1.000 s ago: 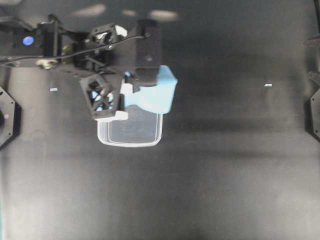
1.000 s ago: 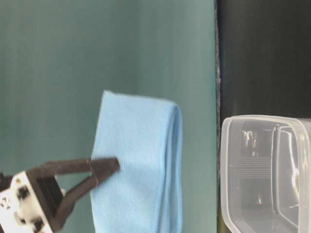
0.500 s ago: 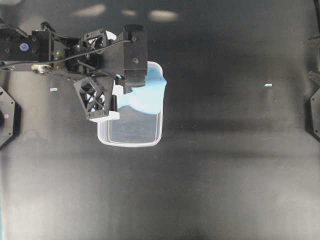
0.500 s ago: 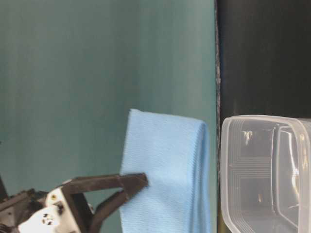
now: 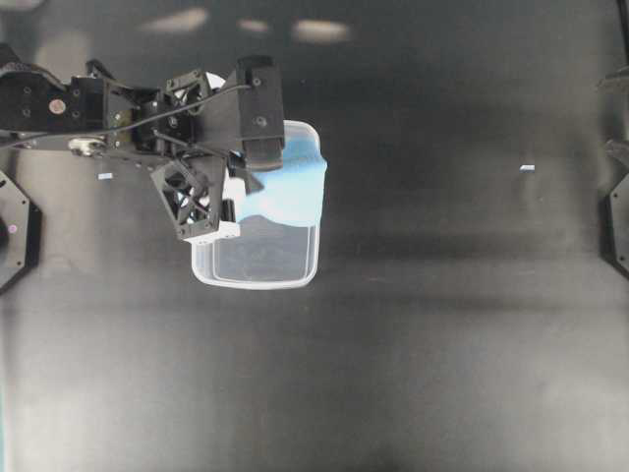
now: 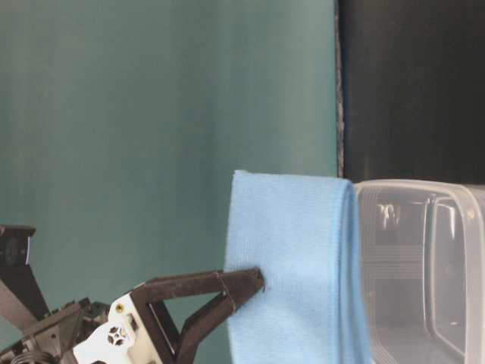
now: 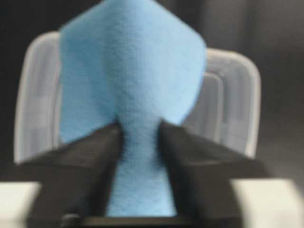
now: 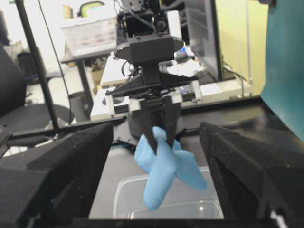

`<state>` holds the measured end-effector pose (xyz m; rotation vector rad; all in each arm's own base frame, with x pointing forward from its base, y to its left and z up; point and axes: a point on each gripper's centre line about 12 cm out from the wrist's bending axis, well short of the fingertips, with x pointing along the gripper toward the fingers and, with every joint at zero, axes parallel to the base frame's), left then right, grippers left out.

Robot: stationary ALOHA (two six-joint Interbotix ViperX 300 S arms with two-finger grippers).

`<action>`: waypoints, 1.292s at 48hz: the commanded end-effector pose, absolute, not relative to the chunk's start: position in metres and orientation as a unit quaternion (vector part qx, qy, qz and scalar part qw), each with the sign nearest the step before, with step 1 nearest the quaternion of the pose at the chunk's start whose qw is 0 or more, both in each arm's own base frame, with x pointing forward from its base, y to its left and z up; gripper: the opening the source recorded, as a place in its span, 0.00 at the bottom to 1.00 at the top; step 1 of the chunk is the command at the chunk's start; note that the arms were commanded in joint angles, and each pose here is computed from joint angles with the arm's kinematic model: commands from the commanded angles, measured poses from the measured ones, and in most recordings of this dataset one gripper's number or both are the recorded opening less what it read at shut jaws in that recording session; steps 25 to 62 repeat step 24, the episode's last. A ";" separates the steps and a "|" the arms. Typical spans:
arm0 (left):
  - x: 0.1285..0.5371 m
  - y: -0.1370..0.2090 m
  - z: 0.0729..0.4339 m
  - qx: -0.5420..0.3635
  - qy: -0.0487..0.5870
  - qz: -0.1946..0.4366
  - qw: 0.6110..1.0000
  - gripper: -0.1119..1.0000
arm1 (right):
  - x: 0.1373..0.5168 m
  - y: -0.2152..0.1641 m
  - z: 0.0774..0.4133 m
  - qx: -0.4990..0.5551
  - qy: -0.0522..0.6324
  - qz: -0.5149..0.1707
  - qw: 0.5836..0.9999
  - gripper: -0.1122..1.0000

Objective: Place the blue towel into the container with the left arm.

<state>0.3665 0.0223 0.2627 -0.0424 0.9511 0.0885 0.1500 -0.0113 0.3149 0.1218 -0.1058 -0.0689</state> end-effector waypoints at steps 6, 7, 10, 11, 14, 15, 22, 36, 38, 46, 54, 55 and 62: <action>0.369 0.024 0.264 -0.015 0.452 0.042 0.891 0.76 | 0.151 -0.012 0.321 0.063 -0.061 -0.035 0.996 0.74; 0.369 0.023 0.264 -0.013 0.452 0.040 0.891 0.80 | 0.151 -0.012 0.321 0.063 -0.061 -0.035 0.996 0.74; 0.370 0.022 0.269 -0.008 0.448 0.037 0.893 0.89 | 0.151 -0.012 0.321 0.064 -0.061 -0.035 0.995 0.74; 0.371 0.022 0.271 -0.008 0.446 0.037 0.894 0.91 | 0.151 -0.012 0.321 0.063 -0.061 -0.035 0.996 0.74; 0.372 0.019 0.282 -0.008 0.434 0.035 0.900 0.91 | 0.152 -0.012 0.321 0.064 -0.060 -0.035 0.996 0.74; 0.372 0.019 0.287 -0.007 0.428 0.034 0.903 0.90 | 0.151 -0.012 0.321 0.064 -0.061 -0.035 0.996 0.74; 0.359 0.018 0.323 -0.013 0.382 0.036 0.923 0.90 | 0.151 -0.012 0.321 0.064 -0.061 -0.035 0.996 0.74; 0.352 0.017 0.334 -0.013 0.366 0.035 0.930 0.90 | 0.152 -0.012 0.321 0.064 -0.060 -0.035 0.996 0.74; 0.352 0.017 0.334 -0.013 0.366 0.035 0.930 0.90 | 0.152 -0.012 0.321 0.064 -0.060 -0.035 0.996 0.74; 0.352 0.017 0.334 -0.013 0.366 0.035 0.930 0.90 | 0.152 -0.012 0.321 0.064 -0.060 -0.035 0.996 0.74; 0.352 0.017 0.334 -0.013 0.366 0.035 0.930 0.90 | 0.152 -0.012 0.321 0.064 -0.060 -0.035 0.996 0.74; 0.352 0.017 0.334 -0.013 0.366 0.035 0.930 0.90 | 0.152 -0.012 0.321 0.064 -0.060 -0.035 0.996 0.74; 0.352 0.017 0.334 -0.013 0.366 0.035 0.930 0.90 | 0.152 -0.012 0.321 0.064 -0.060 -0.035 0.996 0.74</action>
